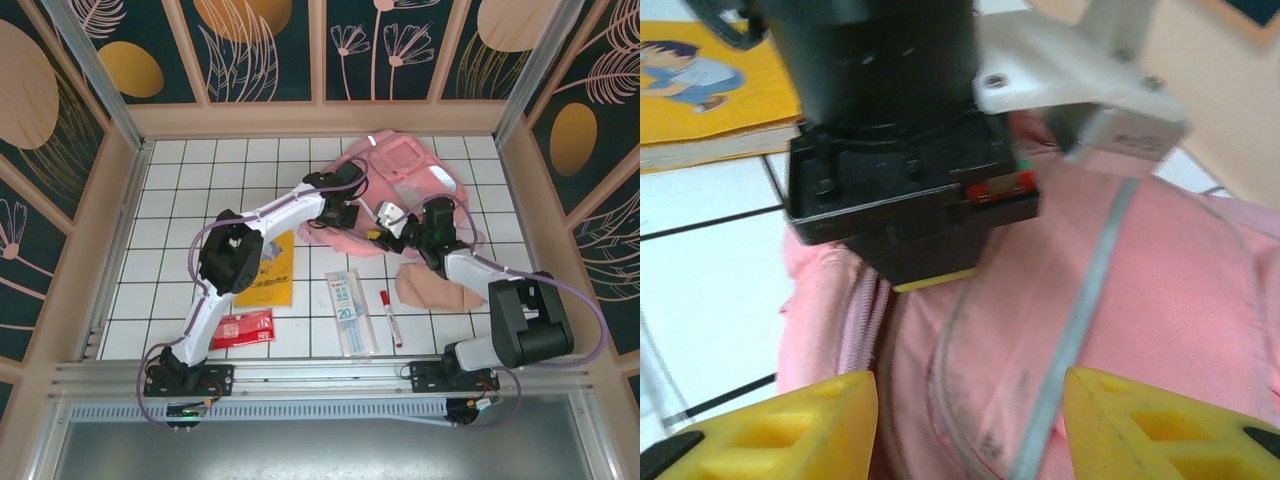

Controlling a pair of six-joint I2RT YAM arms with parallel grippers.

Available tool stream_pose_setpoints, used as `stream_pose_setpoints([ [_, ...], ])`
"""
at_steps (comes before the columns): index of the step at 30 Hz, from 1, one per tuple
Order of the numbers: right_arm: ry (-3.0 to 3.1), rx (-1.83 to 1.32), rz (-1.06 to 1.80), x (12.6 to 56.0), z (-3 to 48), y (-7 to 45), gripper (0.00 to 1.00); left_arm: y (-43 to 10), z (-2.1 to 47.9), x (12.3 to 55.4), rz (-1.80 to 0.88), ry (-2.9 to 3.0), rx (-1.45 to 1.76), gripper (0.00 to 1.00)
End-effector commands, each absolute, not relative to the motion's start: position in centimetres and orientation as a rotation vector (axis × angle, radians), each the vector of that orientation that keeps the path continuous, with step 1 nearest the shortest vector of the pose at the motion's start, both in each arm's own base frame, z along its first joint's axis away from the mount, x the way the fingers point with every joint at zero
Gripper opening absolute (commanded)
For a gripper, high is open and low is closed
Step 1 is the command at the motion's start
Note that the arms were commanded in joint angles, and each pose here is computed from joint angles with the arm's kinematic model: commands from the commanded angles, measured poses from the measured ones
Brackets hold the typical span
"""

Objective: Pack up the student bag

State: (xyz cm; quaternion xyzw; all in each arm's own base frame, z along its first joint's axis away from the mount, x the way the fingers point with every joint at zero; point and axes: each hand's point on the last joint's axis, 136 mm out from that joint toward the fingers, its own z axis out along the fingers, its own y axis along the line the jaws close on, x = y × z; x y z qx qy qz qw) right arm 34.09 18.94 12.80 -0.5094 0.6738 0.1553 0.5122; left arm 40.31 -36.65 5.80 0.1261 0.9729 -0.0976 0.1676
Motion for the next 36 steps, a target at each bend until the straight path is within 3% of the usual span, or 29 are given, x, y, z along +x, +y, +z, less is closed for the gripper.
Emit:
stream_pose_setpoints([
  [1, 1.638, -1.351, 0.478, 32.3, 10.9, 20.8, 0.54, -35.2, 8.9, 41.5, -0.328, 2.727, 0.266, 0.00],
  [12, 1.729, -1.384, 0.308, 35.1, 8.2, 22.0, 0.54, -36.1, 11.4, 40.5, -0.574, 2.627, 0.212, 0.00],
  [15, 1.727, -1.425, 0.244, 35.5, 7.2, 21.9, 0.43, -35.7, 11.7, 40.5, -0.636, 2.596, 0.167, 0.00],
  [18, 1.719, -1.458, 0.230, 35.1, 6.6, 21.8, 0.14, -34.5, 12.0, 41.1, -0.712, 2.548, 0.089, 0.00],
  [21, 1.717, -1.482, 0.208, 34.7, 6.0, 21.2, 0.00, -32.2, 11.9, 42.0, -0.691, 2.493, 0.044, 0.00],
  [27, 1.719, -1.457, 0.212, 34.2, 6.1, 19.2, 0.00, -26.5, 11.7, 45.1, -0.509, 2.379, -0.057, 0.00],
  [31, 1.712, -1.447, 0.212, 34.2, 6.7, 18.5, 0.00, -25.5, 13.2, 46.2, -0.549, 2.294, -0.109, 0.00],
  [36, 1.629, -1.415, 0.381, 33.5, 10.2, 20.8, 0.37, -30.0, 14.0, 44.6, -0.866, 2.300, -0.078, 0.00],
])
